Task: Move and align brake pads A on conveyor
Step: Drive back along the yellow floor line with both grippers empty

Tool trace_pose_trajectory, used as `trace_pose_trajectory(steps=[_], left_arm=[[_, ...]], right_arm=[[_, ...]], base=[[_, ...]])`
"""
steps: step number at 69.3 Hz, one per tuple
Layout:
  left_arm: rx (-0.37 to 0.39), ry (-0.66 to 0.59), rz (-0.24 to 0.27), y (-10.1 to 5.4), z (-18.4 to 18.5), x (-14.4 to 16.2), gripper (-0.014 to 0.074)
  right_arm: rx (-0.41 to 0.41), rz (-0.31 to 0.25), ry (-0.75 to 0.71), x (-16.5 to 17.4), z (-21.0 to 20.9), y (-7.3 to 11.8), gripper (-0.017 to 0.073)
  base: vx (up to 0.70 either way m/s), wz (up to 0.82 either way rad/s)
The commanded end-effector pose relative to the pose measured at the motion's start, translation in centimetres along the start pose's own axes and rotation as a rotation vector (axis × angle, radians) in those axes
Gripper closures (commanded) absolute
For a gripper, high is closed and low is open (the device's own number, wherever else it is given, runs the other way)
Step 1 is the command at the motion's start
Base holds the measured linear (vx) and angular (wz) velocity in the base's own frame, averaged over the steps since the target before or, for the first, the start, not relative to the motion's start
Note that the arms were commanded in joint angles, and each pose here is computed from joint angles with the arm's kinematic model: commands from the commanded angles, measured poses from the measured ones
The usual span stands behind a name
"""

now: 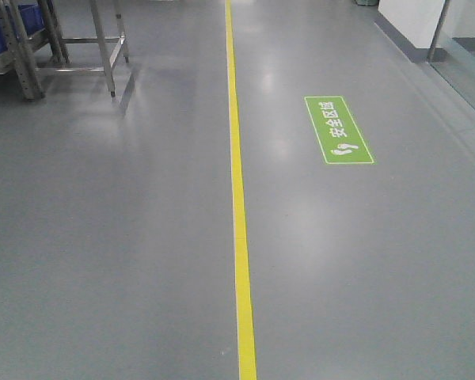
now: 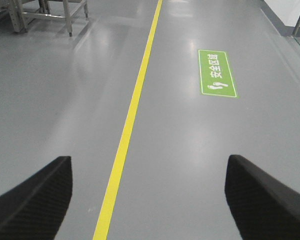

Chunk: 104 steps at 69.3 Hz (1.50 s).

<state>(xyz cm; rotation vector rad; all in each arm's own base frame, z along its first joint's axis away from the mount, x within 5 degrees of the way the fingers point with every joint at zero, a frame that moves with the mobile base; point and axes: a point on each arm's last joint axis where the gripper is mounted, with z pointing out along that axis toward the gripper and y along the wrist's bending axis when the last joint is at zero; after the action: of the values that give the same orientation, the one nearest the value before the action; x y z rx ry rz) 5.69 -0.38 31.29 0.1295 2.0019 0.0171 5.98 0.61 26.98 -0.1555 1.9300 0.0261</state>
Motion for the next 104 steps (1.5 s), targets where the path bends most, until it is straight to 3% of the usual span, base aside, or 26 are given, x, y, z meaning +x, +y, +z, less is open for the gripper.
trace_pose_trajectory(steps=[1,104], left_arm=[[0.005,-0.084,-0.005,0.02,-0.33,-1.25,0.0039],[0.005,-0.085,-0.005,0.02,-0.31,-1.27,0.0039]], right_arm=[[0.016,-0.013,-0.084,-1.34,-0.28,-0.15,-0.0029],[0.015,-0.013,-0.084,-1.34,-0.28,-0.15,-0.0029]], base=[[0.68,0.02],[0.8,-0.01]])
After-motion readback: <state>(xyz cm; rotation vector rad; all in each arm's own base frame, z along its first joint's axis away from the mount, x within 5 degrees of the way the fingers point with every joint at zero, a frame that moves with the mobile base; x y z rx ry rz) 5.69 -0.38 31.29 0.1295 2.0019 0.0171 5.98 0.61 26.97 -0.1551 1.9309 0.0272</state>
